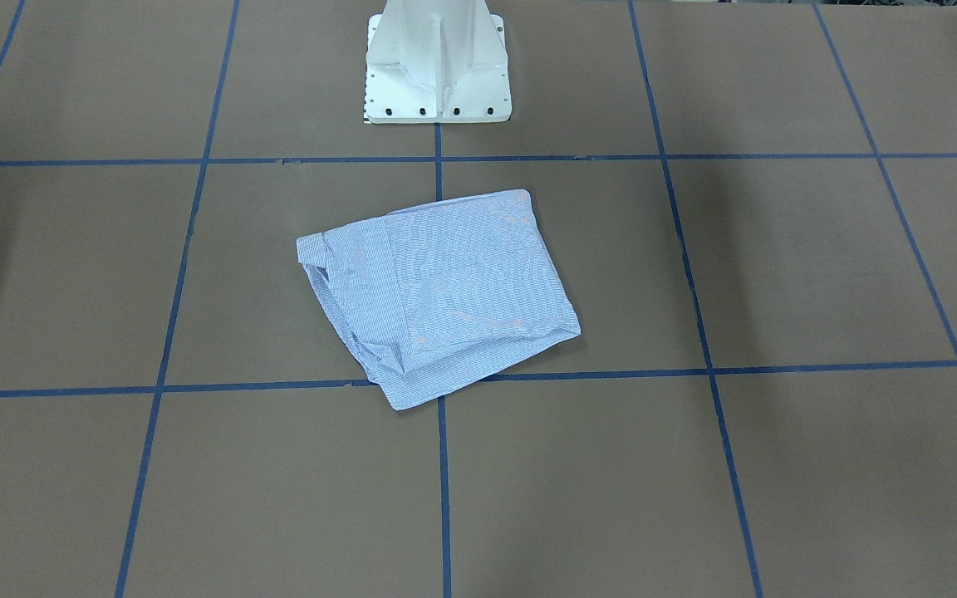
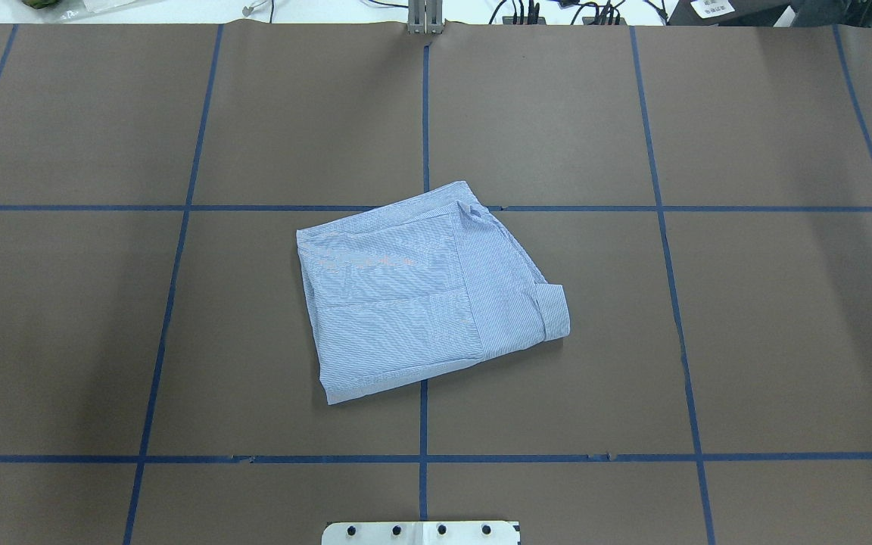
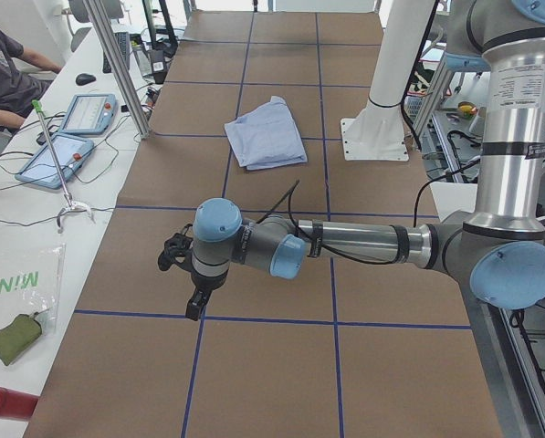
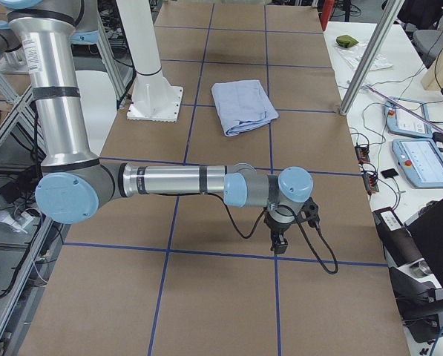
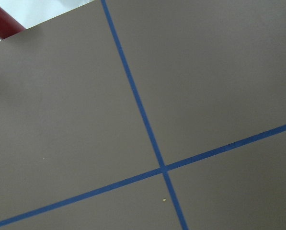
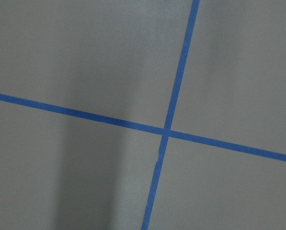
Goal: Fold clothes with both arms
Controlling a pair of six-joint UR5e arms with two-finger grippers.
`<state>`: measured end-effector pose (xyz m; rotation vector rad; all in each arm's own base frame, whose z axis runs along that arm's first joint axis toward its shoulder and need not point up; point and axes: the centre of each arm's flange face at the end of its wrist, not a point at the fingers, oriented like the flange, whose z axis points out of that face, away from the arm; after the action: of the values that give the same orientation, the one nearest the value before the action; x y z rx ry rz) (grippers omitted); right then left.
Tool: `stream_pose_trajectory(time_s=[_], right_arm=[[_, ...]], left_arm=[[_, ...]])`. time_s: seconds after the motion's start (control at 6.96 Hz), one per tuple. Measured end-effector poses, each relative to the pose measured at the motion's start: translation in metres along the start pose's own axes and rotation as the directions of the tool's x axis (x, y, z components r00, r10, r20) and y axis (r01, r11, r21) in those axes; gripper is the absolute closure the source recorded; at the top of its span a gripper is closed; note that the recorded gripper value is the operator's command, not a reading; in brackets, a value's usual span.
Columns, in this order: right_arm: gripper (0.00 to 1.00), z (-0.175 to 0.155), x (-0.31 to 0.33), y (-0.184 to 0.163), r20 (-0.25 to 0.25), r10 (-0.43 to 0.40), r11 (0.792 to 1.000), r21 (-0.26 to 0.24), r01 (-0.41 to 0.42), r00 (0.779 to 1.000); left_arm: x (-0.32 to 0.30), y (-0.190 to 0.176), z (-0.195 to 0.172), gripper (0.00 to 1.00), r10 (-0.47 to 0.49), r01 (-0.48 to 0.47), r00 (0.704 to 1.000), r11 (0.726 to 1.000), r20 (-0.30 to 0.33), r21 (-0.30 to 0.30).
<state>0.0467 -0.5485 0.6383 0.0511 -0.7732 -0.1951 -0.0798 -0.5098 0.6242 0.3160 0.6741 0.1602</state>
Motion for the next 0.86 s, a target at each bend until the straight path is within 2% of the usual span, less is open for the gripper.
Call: stream_pose_trajectory(time_s=[0.43,0.57,0.86], right_arm=[[0.0,-0.001,0.033,0.034,-0.018,0.062,0.998,0.007,-0.062,0.998],[0.0,-0.004,0.034,0.038,-0.022,0.072,0.997,0.012,-0.072,0.997],[0.0,-0.006,0.033,0.039,-0.017,0.115,0.993,0.014,-0.115,0.993]], left_arm=[[-0.018,0.034,0.023,0.0,-0.058,0.058,0.998,0.997,0.003,-0.054],[-0.019,0.036,0.024,0.0,-0.086,0.086,0.996,0.994,0.002,-0.062],[-0.009,0.031,0.017,0.0,-0.201,0.2,0.979,0.976,-0.015,-0.086]])
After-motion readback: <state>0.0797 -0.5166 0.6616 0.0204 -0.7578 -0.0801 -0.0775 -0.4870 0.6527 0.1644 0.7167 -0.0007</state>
